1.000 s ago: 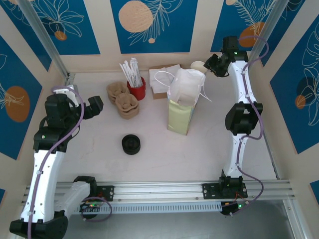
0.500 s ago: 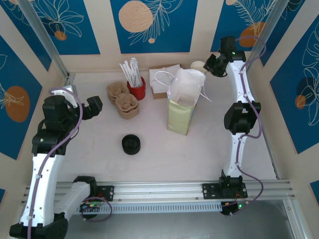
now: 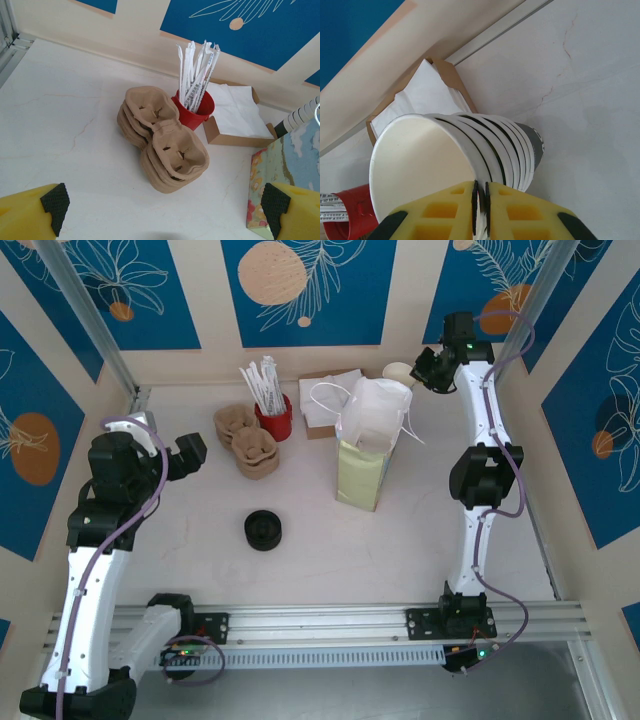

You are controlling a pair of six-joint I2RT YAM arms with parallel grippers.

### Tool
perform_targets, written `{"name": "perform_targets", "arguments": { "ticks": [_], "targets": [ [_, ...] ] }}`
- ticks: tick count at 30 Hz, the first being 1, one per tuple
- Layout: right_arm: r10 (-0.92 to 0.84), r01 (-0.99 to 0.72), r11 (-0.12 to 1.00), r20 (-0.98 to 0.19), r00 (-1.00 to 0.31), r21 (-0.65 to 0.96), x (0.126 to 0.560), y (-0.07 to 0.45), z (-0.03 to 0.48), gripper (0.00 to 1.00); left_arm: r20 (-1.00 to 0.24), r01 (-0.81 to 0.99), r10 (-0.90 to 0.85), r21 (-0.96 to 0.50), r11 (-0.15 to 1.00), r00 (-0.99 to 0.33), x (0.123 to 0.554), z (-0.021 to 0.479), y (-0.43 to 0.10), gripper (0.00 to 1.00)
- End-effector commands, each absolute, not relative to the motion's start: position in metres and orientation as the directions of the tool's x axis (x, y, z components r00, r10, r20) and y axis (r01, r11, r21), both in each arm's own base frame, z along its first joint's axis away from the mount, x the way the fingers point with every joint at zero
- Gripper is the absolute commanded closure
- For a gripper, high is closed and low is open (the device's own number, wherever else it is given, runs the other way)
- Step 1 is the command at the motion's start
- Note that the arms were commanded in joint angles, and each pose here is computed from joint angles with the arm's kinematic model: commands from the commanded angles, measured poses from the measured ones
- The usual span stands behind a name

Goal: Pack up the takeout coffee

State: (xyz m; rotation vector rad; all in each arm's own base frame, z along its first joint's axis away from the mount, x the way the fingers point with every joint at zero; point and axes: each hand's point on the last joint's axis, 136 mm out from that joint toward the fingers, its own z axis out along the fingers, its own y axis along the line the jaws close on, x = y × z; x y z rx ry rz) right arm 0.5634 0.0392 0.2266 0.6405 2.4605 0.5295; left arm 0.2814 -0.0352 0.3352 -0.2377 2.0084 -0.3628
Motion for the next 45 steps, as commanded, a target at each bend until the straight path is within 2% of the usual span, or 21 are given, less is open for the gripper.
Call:
{"name": "perform_targets", "arguments": {
  "ticks": [1, 10, 18, 22, 30, 39, 45],
  "targets": [
    [0.529, 0.321, 0.812, -0.383, -0.757, 0.487, 0.563, 0.044, 0.224, 0.80, -0.841, 0.015, -0.327, -0.370, 0.929, -0.432, 0.281, 0.340, -0.039, 0.00],
    [0.532, 0.320, 0.808, -0.377, -0.758, 0.495, 0.565, 0.045, 0.222, 0.79, -0.837, 0.001, -0.335, -0.372, 0.928, -0.433, 0.281, 0.339, -0.037, 0.00],
    [0.526, 0.299, 0.808, -0.394, -0.754, 0.507, 0.565, 0.048, 0.236, 0.89, -0.844, 0.007, -0.333, -0.370, 0.929, -0.422, 0.280, 0.344, -0.037, 0.00],
    [0.518, 0.269, 0.811, -0.425, -0.742, 0.520, 0.562, 0.047, 0.259, 0.94, -0.845, 0.014, -0.332, -0.372, 0.928, -0.420, 0.280, 0.347, -0.038, 0.00],
    [0.518, 0.202, 0.807, -0.500, -0.694, 0.555, 0.546, 0.045, 0.318, 0.96, -0.846, 0.018, -0.333, -0.373, 0.928, -0.416, 0.280, 0.349, -0.039, 0.00],
    [0.526, 0.106, 0.798, -0.599, -0.604, 0.593, 0.508, 0.039, 0.400, 0.96, -0.836, 0.016, -0.338, -0.381, 0.924, -0.433, 0.284, 0.341, -0.040, 0.00],
    [0.546, 0.104, 0.796, -0.635, -0.546, 0.596, 0.469, 0.022, 0.438, 0.97, -0.832, 0.023, -0.338, -0.387, 0.922, -0.439, 0.283, 0.340, -0.042, 0.00]
  ]
}}
